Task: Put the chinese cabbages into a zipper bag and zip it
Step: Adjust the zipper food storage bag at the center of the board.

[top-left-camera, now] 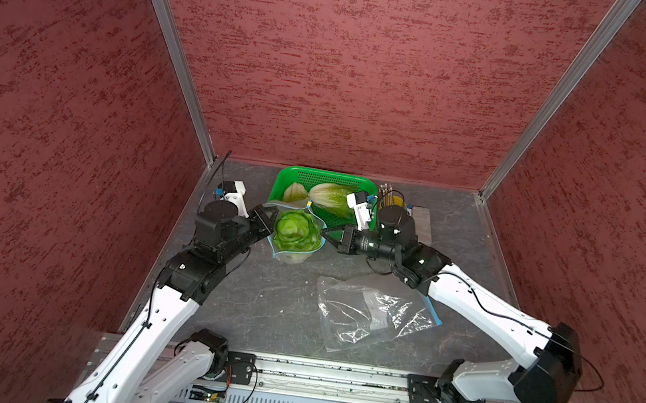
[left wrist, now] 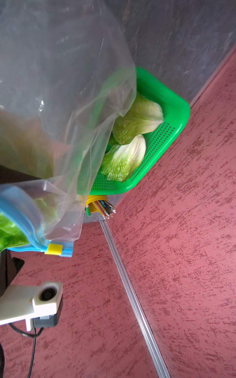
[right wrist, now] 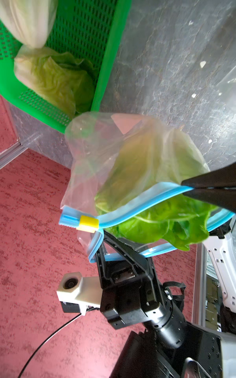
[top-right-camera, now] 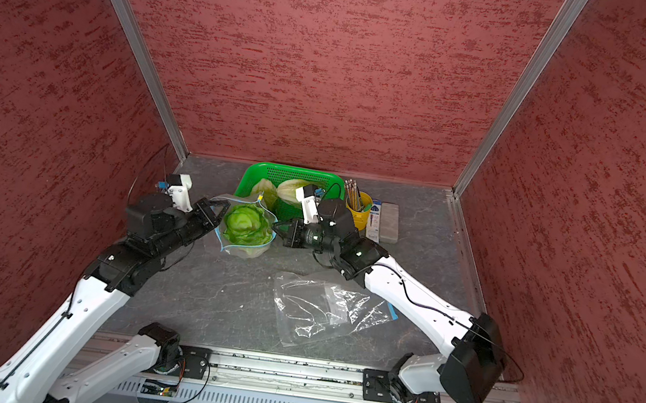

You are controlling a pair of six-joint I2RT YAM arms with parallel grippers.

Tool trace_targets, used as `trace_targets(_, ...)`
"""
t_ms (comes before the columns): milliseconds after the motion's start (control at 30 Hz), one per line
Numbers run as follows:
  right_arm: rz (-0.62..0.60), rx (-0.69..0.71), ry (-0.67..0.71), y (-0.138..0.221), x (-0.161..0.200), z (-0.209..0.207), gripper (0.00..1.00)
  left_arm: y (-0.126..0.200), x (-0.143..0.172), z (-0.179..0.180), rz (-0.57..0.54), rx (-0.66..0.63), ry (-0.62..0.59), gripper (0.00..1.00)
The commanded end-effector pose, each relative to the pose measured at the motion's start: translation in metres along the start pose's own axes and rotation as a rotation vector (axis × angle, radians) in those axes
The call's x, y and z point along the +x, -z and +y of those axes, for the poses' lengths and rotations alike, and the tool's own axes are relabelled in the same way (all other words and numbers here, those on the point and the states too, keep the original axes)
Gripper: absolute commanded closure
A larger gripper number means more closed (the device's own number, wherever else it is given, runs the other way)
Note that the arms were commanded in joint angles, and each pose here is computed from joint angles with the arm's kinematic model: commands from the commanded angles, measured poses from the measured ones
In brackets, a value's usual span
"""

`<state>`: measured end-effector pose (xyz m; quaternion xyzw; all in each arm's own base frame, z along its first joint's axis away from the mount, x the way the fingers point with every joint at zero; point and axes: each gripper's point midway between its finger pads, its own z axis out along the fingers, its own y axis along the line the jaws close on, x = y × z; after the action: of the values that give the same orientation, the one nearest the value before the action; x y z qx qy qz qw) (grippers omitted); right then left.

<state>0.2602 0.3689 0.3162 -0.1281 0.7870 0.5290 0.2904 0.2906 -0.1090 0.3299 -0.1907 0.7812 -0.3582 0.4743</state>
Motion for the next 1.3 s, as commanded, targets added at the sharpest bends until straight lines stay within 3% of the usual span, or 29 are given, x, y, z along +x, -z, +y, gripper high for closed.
trace_targets(0,0.003,-0.133,0.05,0.008,-0.012,0.046,0.97,0.011,-0.01,-0.002,0.009,-0.06,-0.13,1.0)
trace_targets(300,0.003,-0.361,0.062,0.017,-0.039,0.117,0.98,0.022,-0.037,-0.025,0.063,-0.157,-0.311,1.0)
trace_targets(467,-0.127,-0.168,0.095,0.02,-0.071,0.097,0.96,0.023,-0.046,-0.024,0.071,-0.219,-0.358,1.0)
trace_targets(600,-0.146,-0.014,0.077,0.003,-0.08,0.061,0.96,0.039,-0.052,-0.031,0.037,-0.256,-0.409,1.0)
trace_targets(667,-0.118,-0.028,0.062,-0.006,-0.076,0.059,0.96,0.045,-0.051,-0.035,0.039,-0.263,-0.436,1.0)
trace_targets(900,0.047,-0.288,0.066,-0.023,-0.045,0.106,0.96,0.046,-0.043,-0.034,0.087,-0.285,-0.478,1.0)
trace_targets(1033,-0.013,-0.117,0.065,-0.035,-0.052,0.068,0.95,0.027,-0.035,-0.014,0.119,-0.32,-0.474,1.0)
trace_targets(1267,0.009,-0.046,0.043,-0.056,-0.04,0.034,0.95,0.019,-0.028,0.015,0.087,-0.367,-0.431,1.0)
